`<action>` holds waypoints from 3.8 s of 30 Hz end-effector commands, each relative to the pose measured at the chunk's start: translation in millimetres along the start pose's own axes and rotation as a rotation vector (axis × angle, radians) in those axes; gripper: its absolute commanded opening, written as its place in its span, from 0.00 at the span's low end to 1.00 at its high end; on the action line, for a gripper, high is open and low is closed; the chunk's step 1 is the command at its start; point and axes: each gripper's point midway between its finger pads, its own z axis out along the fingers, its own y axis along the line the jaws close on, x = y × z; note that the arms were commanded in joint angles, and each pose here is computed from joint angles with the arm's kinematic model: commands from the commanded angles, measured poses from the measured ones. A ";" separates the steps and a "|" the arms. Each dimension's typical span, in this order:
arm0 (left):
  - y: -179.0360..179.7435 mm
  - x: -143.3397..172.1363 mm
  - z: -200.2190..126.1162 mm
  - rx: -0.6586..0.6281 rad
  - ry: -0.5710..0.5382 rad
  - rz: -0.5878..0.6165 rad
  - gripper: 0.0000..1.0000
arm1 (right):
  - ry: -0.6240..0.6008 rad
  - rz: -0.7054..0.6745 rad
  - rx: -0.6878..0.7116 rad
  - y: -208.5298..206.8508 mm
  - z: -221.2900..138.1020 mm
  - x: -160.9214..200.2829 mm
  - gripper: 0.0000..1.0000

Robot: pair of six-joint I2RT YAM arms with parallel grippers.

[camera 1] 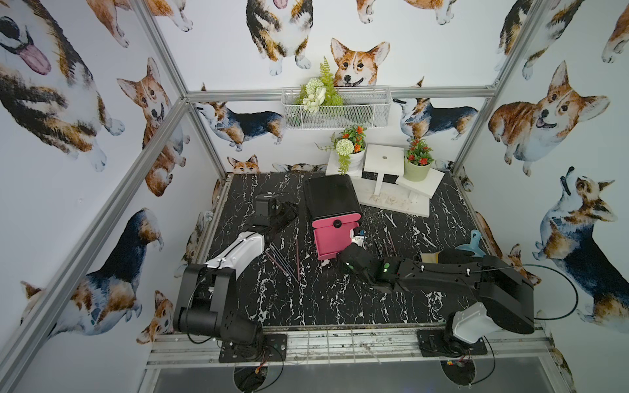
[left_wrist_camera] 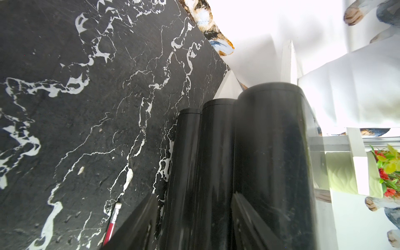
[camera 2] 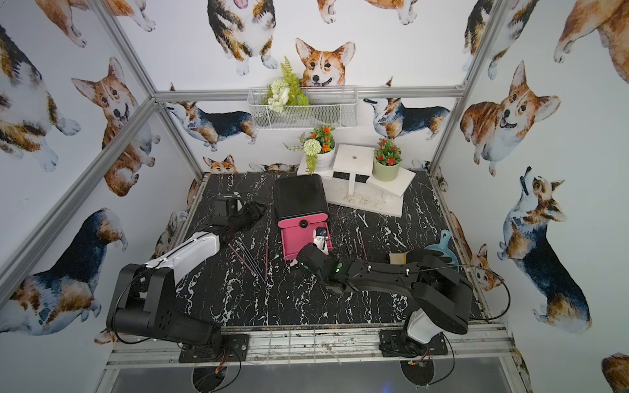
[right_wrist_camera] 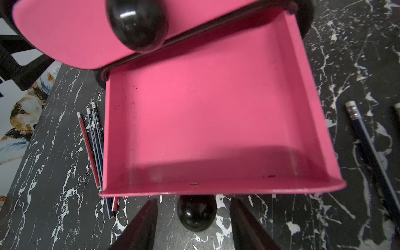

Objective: Please place the pencils in the drawer according to their color
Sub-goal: Open the drawer in the storage box, then pick up the pencil from the center of the board.

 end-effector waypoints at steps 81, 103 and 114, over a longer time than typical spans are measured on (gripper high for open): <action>57.9 -3.8 -54.7 -0.194 -0.075 -0.082 1.00 | 0.674 0.048 0.393 -201.7 -41.9 -9.3 0.00; 55.7 -4.9 -60.8 -0.197 -0.070 -0.069 1.00 | 0.699 0.336 -0.339 -12.8 -117.9 -7.0 0.00; 51.3 -2.5 -59.3 -0.172 -0.053 -0.071 1.00 | 0.751 0.421 -0.441 18.2 -86.8 -10.4 0.00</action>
